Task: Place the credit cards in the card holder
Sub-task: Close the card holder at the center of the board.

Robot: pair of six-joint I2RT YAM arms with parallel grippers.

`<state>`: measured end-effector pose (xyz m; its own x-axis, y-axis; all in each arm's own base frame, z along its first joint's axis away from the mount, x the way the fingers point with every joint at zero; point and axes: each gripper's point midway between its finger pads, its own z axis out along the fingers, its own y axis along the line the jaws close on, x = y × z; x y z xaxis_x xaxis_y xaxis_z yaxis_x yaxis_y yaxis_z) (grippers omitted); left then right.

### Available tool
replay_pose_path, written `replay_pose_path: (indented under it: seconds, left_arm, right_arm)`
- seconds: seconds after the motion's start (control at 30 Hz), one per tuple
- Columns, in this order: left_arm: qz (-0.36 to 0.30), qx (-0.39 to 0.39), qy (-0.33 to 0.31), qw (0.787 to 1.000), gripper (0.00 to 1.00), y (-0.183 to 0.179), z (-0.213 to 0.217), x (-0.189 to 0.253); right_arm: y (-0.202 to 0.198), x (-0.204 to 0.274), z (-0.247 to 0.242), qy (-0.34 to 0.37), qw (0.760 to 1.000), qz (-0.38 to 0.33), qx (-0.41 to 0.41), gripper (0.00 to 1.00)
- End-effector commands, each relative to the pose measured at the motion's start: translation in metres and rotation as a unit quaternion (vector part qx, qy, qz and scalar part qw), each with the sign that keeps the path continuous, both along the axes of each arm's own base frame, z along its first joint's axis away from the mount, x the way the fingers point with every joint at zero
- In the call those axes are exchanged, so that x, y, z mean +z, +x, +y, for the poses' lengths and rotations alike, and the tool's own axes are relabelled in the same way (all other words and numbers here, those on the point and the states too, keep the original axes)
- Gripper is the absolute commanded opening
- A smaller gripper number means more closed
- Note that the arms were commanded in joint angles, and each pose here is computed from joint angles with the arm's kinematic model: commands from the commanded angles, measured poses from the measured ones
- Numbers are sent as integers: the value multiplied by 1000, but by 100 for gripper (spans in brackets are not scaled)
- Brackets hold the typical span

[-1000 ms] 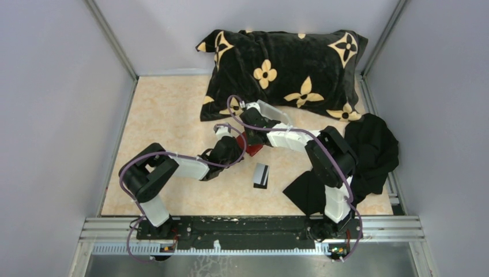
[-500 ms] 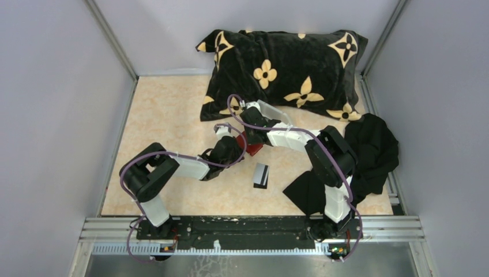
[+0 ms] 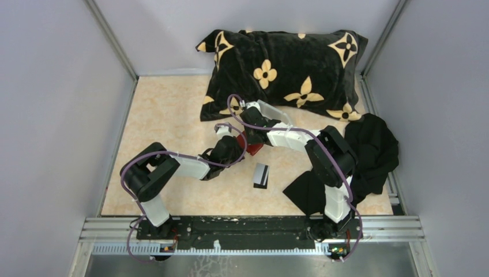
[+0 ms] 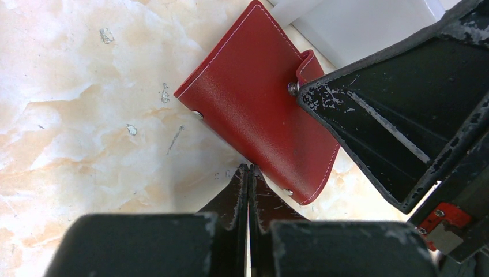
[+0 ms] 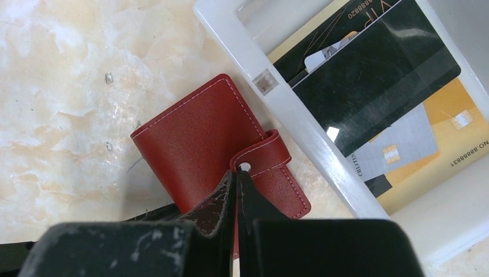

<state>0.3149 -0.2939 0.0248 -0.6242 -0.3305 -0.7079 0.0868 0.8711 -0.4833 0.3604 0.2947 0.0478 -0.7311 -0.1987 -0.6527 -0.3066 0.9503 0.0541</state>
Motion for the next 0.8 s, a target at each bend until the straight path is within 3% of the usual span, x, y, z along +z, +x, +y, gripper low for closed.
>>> replay_pose_path:
  seconds: [0.0,0.77]
  left_arm:
    - [50,-15,50,997,0,-20,12,-35]
    - [47,-13,49,998,0,-19,13,-33]
  right_arm:
    - [14,41,16,36,998,-44,6,1]
    - [7,21,26,24,999,-17,24,1]
